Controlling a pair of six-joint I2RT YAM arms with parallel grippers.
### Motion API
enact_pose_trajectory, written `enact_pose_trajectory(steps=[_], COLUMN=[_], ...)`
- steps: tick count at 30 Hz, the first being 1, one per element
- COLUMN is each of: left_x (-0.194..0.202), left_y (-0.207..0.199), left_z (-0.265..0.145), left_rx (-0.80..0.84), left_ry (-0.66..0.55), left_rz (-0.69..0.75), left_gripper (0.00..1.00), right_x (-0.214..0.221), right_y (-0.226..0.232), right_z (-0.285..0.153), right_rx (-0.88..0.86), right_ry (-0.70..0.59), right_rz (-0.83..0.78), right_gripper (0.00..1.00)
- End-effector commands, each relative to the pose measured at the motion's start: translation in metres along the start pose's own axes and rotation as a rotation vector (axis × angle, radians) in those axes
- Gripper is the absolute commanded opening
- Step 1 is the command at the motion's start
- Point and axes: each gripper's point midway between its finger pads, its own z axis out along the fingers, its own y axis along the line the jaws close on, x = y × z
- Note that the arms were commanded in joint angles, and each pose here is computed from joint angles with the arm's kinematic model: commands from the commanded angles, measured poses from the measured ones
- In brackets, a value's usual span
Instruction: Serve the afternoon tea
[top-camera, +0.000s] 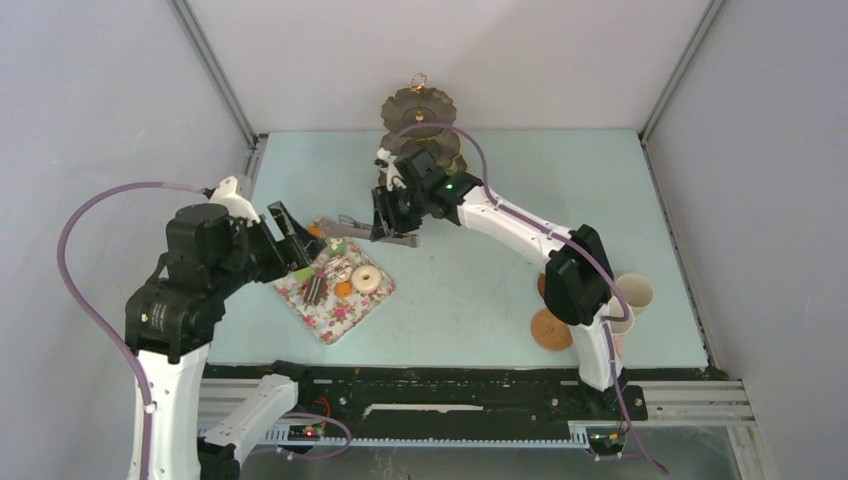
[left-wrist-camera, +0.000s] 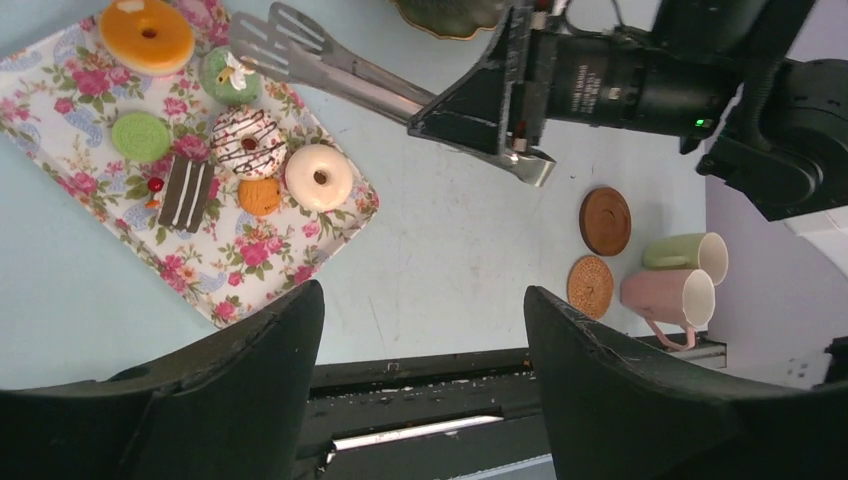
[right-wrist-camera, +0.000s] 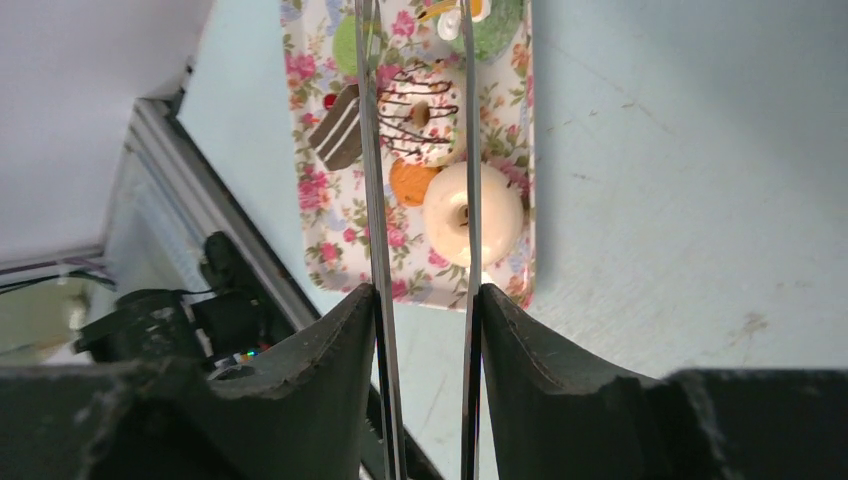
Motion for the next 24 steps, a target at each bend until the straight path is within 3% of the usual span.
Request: enact_pose_trajectory(steps=[1,24], left_x=[-0.009,-0.017], left_y=[-0.012,-0.012], left_z=[-0.01,-0.008], left_rx=[0.051,0.001], left_ry=[-0.025,-0.038], left_rz=[0.058,0.198], left_gripper=[0.8,0.86], right_x=[0.001,-0.014], right_y=[-0.006,0.002], right_z=[0.009,0.03], right_rx=[0.108,0.165], right_ry=[0.03,0.023], right_rz=[-0.184,-0.352], right_gripper=[0.45,0.46])
